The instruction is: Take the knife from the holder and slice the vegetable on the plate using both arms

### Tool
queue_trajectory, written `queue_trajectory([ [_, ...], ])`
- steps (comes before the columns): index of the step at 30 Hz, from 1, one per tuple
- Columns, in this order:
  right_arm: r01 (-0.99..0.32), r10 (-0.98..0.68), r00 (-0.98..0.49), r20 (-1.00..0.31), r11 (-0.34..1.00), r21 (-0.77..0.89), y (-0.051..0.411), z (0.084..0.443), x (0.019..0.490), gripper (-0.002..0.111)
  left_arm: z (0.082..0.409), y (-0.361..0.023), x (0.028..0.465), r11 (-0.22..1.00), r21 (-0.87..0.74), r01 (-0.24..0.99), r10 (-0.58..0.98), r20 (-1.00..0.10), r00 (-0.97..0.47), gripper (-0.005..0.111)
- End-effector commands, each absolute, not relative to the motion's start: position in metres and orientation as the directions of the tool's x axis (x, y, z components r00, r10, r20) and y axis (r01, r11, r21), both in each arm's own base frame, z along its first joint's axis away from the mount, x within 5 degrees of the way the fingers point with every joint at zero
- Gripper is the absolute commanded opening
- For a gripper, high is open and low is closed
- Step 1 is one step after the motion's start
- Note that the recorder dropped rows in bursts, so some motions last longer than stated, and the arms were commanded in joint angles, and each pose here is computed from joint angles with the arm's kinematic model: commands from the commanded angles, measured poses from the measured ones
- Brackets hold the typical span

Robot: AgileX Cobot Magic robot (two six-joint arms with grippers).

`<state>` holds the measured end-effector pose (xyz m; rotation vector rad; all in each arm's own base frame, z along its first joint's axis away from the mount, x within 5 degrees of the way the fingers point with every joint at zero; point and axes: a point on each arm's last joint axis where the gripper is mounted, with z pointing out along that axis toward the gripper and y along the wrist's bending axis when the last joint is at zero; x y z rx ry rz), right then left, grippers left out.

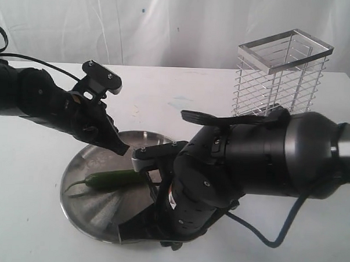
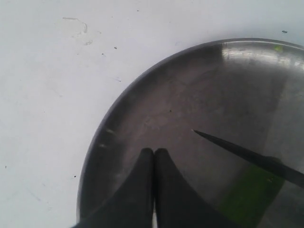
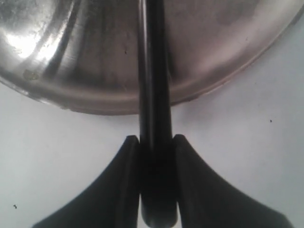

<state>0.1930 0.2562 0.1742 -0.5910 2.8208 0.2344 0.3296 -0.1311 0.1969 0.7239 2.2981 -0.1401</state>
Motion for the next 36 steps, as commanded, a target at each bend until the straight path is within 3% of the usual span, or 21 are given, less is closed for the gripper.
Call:
queue_trajectory([
  [1,-0.419,-0.367,-0.878,-0.306,0.900,0.123,0.261,0.175,0.195,0.000,0.196,-0.130,0.328,0.850,0.080,0.521,0.435,-0.664,-0.608,0.000],
  [16,-0.426,-0.370,-0.871,-0.324,0.897,0.120,0.261,0.175,0.196,0.000,0.199,-0.132,0.330,0.854,0.081,0.513,0.424,-0.680,-0.598,0.000],
  [23,-0.418,-0.363,-0.875,-0.321,0.901,0.119,0.261,0.175,0.196,0.000,0.220,-0.140,0.337,0.925,-0.176,0.337,0.149,-0.648,-0.747,0.000],
  [30,-0.417,-0.365,-0.876,-0.316,0.901,0.116,0.260,0.173,0.196,0.000,0.247,-0.144,0.336,0.859,-0.106,0.501,0.379,-0.526,-0.761,0.000],
  [36,-0.416,-0.363,-0.876,-0.316,0.902,0.116,0.260,0.173,0.196,0.000,0.246,-0.148,0.337,0.854,-0.141,0.500,0.381,-0.486,-0.787,0.000],
])
